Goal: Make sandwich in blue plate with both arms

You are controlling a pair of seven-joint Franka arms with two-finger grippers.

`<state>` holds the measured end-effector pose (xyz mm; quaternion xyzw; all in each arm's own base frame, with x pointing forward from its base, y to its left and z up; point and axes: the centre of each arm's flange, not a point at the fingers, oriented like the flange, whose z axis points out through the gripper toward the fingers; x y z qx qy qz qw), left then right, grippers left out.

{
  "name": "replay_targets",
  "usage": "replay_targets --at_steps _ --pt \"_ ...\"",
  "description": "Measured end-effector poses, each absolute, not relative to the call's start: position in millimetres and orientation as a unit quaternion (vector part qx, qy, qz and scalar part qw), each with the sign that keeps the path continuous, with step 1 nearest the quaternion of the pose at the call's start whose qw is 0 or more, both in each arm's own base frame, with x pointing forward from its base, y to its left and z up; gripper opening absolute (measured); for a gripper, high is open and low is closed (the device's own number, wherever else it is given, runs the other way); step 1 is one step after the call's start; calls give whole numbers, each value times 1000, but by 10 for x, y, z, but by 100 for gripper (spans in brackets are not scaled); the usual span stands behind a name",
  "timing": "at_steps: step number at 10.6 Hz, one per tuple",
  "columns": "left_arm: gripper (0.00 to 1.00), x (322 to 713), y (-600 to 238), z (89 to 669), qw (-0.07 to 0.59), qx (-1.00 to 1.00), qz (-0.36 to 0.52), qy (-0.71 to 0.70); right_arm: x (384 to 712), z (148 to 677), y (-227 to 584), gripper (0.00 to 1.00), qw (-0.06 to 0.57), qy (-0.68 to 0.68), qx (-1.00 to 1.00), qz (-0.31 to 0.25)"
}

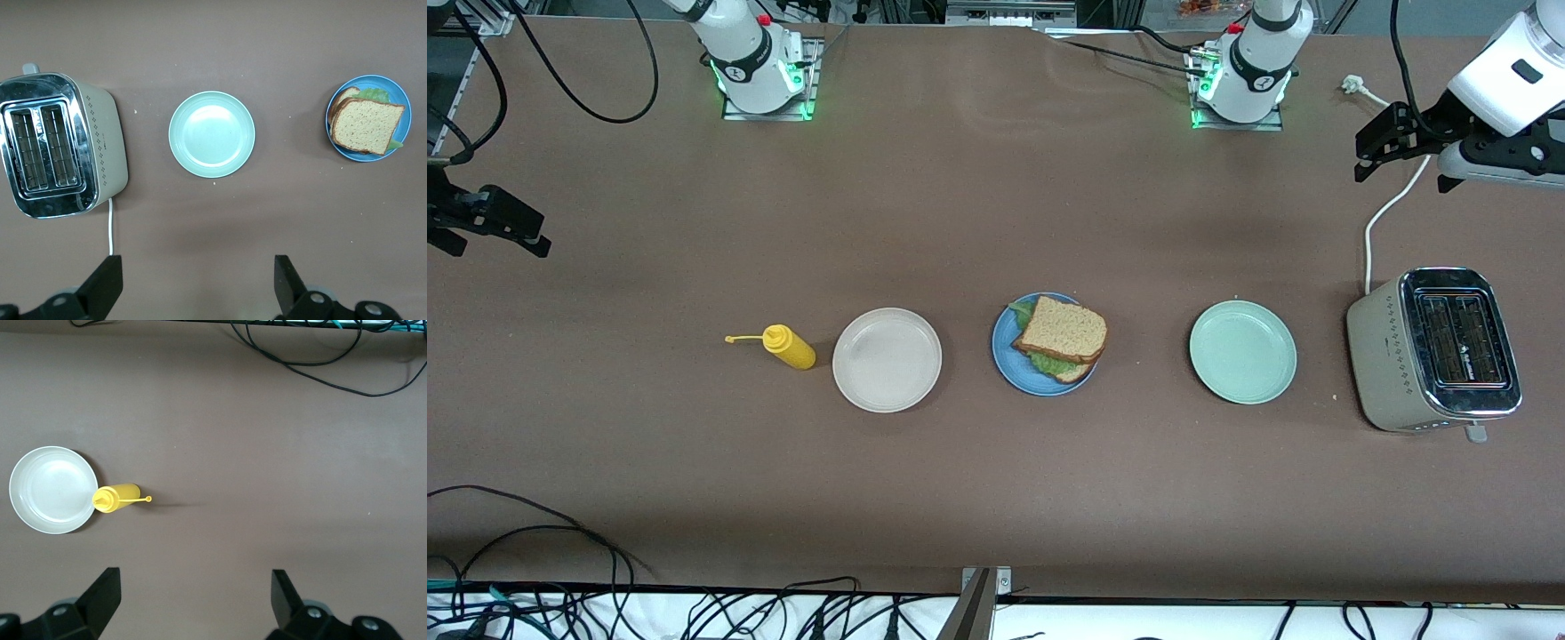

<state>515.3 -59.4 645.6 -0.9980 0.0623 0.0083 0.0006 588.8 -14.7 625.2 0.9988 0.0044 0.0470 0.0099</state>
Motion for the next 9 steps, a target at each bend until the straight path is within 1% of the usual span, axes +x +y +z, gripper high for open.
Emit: replay_targets --at_steps 9 --pt "100 5119 -654 6438 -4 -998 20 62 5888 6252 -146 100 10 4 999 47"
